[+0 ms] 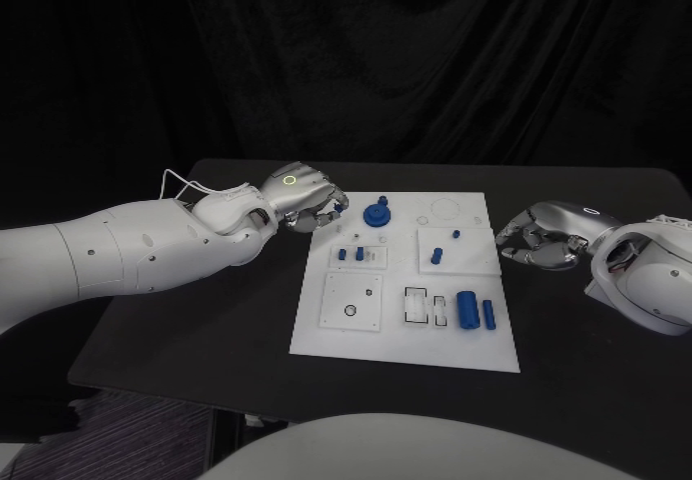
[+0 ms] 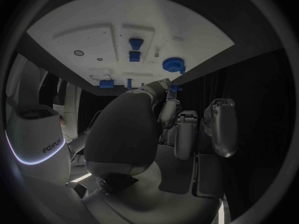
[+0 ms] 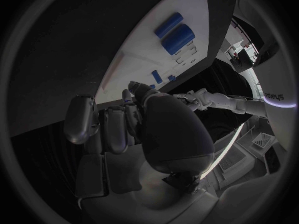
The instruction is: Assemble the parts on the task board
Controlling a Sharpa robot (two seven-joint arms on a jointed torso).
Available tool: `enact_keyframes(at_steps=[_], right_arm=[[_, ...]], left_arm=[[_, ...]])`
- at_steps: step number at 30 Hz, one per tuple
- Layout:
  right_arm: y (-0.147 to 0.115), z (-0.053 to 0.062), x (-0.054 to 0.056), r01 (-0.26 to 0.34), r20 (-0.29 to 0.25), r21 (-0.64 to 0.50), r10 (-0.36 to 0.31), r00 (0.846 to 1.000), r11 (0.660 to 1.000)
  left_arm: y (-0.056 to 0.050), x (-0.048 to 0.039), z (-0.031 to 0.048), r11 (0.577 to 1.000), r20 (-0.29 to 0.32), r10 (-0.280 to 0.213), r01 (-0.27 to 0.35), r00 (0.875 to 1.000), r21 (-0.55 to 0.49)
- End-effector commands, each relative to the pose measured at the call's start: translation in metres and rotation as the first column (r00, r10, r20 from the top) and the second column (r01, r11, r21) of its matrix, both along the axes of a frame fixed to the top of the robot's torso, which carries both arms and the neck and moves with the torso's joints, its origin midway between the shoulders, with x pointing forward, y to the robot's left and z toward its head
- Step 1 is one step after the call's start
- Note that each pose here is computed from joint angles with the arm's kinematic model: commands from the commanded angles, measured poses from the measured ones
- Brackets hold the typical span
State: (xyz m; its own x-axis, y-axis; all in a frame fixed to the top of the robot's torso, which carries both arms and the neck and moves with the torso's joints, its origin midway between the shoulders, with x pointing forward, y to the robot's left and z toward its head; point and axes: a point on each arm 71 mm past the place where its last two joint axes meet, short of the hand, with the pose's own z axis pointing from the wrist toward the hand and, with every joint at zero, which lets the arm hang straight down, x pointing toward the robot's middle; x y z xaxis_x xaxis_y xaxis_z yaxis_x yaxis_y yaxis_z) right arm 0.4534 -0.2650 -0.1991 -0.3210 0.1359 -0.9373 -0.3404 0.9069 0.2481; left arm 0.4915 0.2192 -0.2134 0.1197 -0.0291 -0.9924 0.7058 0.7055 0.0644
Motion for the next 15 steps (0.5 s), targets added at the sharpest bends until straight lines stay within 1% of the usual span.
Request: enact_keyframes(at_steps=[1, 2, 3, 4, 9, 12, 15], right_arm=[[-0.001, -0.001, 0.000, 0.013, -0.008, -0.011, -0.013, 1.000, 1.000], [-0.001, -0.001, 0.000, 0.013, -0.008, -0.010, -0.013, 1.000, 1.000], [-0.001, -0.001, 0.000, 0.013, -0.008, -0.010, -0.013, 1.000, 1.000], [-0.001, -0.001, 0.001, 0.012, -0.008, -0.010, -0.012, 1.000, 1.000], [0.000, -0.002, 0.001, 0.009, -0.009, -0.011, -0.009, 1.000, 1.000], [0.001, -0.002, 0.001, 0.007, -0.009, -0.011, -0.007, 1.000, 1.000], [0.001, -0.002, 0.001, 0.006, -0.009, -0.011, -0.006, 1.000, 1.000]], left_arm=[[-0.012, -0.0024, -0.0048, 0.992, -0.042, -0.056, 0.060, 0.998, 0.109], [-0.017, -0.0023, -0.0051, 0.991, -0.051, -0.066, 0.072, 0.997, 0.117], [-0.017, -0.0023, -0.0051, 0.991, -0.051, -0.066, 0.072, 0.997, 0.117], [-0.022, -0.0019, -0.0055, 0.989, -0.058, -0.074, 0.081, 0.996, 0.124], [-0.034, -0.0009, -0.0073, 0.985, -0.075, -0.097, 0.107, 0.992, 0.136], [-0.040, 0.0002, -0.0088, 0.983, -0.082, -0.105, 0.116, 0.991, 0.142], [-0.043, 0.0024, -0.0105, 0.982, -0.086, -0.104, 0.116, 0.991, 0.147]])
